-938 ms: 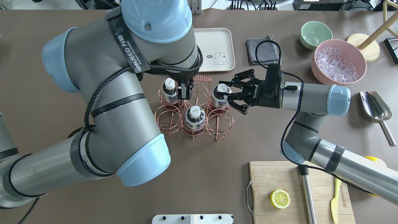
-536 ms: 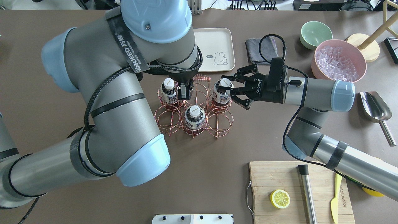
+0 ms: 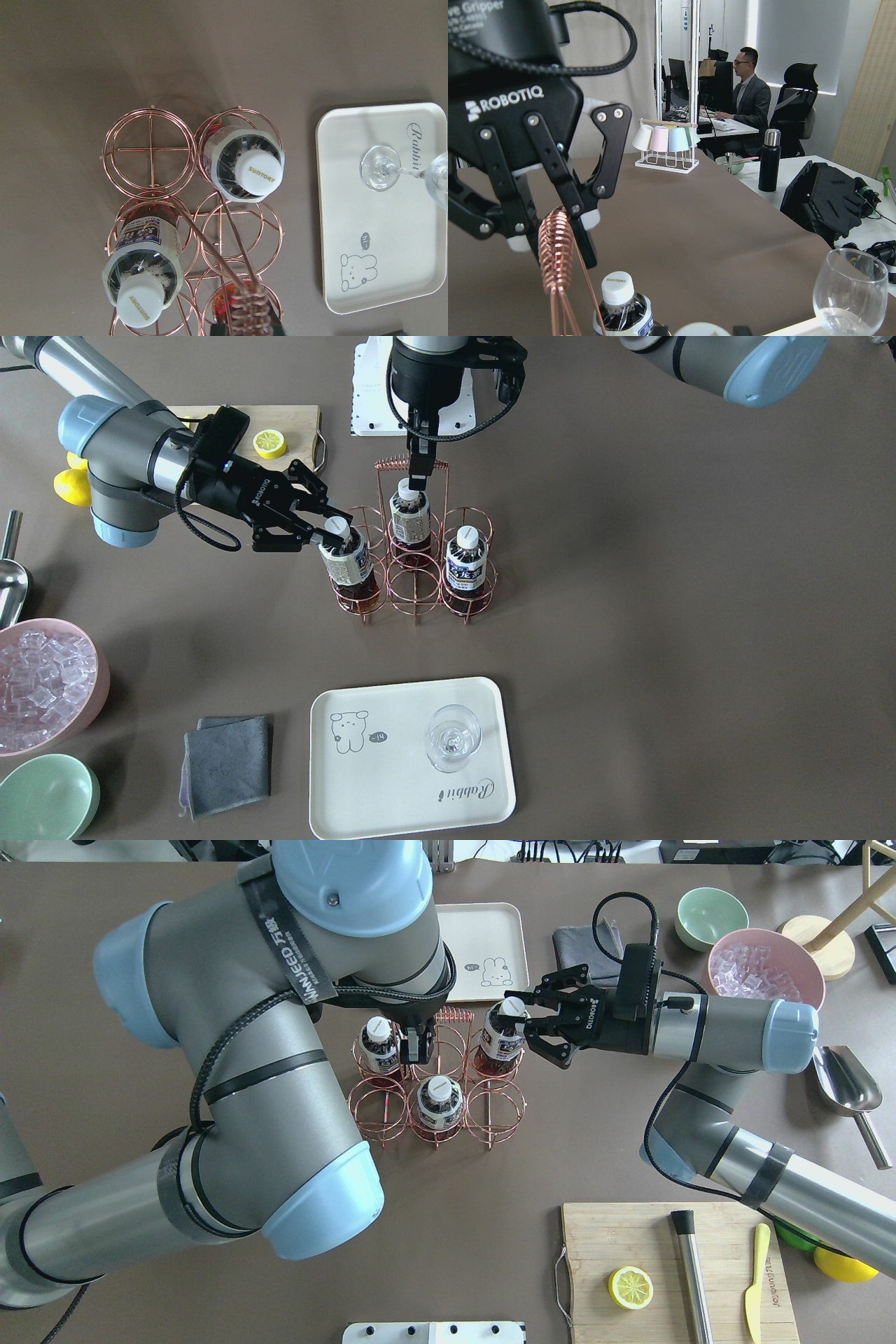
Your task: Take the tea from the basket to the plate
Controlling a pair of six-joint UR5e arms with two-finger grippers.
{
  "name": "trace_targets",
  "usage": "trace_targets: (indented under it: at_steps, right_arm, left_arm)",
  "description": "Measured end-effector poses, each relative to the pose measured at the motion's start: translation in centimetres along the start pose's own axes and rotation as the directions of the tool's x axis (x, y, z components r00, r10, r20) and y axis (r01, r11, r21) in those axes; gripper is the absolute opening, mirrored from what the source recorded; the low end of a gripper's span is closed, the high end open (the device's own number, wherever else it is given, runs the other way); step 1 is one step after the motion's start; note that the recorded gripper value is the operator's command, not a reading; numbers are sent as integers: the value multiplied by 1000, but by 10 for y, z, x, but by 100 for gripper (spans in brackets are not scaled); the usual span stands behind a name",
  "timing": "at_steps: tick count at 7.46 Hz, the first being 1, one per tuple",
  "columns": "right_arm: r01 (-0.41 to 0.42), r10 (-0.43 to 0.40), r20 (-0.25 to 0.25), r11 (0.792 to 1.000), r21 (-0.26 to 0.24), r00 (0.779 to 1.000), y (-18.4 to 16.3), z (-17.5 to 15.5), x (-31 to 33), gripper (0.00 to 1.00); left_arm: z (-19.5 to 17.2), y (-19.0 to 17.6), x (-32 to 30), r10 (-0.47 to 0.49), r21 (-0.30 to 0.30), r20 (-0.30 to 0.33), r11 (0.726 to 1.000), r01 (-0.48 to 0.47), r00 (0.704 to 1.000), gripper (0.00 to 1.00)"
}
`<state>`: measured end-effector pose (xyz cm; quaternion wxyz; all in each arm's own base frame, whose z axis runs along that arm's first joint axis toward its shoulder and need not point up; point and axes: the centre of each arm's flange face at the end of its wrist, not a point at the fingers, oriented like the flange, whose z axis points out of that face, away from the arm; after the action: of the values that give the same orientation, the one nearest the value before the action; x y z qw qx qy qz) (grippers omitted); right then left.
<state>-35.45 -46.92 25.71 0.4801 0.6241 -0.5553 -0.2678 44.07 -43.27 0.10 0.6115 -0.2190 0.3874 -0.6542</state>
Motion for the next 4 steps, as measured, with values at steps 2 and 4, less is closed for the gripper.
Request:
trace_targets:
  at_steps: [2, 4]
  right_arm:
    - [-46, 46, -6, 999, 4, 999, -34, -20, 17, 0]
    - [-57, 57, -20, 998, 8, 998, -69, -42, 45, 0]
  left_arm:
    - [-2, 0, 0, 0, -2, -1, 1000, 0, 1000, 0]
    - [-5, -2, -1, -1, -5, -3, 1000, 1, 1000, 0]
